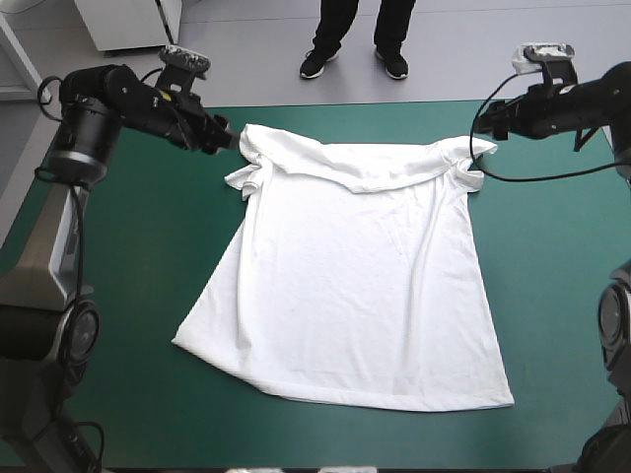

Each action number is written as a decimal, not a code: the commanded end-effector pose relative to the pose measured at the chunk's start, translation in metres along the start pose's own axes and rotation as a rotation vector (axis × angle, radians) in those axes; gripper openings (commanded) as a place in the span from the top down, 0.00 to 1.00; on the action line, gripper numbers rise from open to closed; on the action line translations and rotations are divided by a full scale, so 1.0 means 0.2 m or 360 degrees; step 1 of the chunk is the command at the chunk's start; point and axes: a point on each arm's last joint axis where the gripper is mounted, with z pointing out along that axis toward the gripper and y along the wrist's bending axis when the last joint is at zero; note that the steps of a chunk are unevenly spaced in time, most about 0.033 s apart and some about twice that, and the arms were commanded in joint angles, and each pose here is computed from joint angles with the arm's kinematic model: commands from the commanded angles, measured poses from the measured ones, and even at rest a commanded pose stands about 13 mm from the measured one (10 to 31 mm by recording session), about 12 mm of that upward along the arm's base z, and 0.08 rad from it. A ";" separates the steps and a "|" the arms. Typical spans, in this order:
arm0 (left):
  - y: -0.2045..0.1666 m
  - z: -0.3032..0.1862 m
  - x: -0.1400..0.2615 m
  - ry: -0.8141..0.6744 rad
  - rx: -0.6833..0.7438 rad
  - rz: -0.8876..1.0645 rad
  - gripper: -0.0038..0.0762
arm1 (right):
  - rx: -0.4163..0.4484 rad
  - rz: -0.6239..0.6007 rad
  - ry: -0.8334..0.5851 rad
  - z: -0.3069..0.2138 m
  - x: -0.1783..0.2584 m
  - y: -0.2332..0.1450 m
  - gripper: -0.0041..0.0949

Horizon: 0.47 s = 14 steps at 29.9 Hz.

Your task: Fold the cloth

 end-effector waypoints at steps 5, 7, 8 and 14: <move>-0.14 -0.20 0.35 0.0239 -0.0018 -0.0071 0.40 | 0.0088 -0.0079 0.0022 -0.26 0.27 0.22 0.26; -0.16 -0.20 0.46 0.0327 -0.0020 -0.0078 0.40 | 0.0133 -0.0164 0.0044 -0.31 0.36 0.30 0.26; -0.17 -0.21 0.52 0.0366 -0.0026 -0.0080 0.40 | 0.0151 -0.0197 0.0050 -0.33 0.41 0.34 0.26; -0.23 -0.18 0.82 0.0529 -0.0065 -0.0118 0.40 | 0.0140 -0.0285 0.0185 -0.35 0.69 0.56 0.26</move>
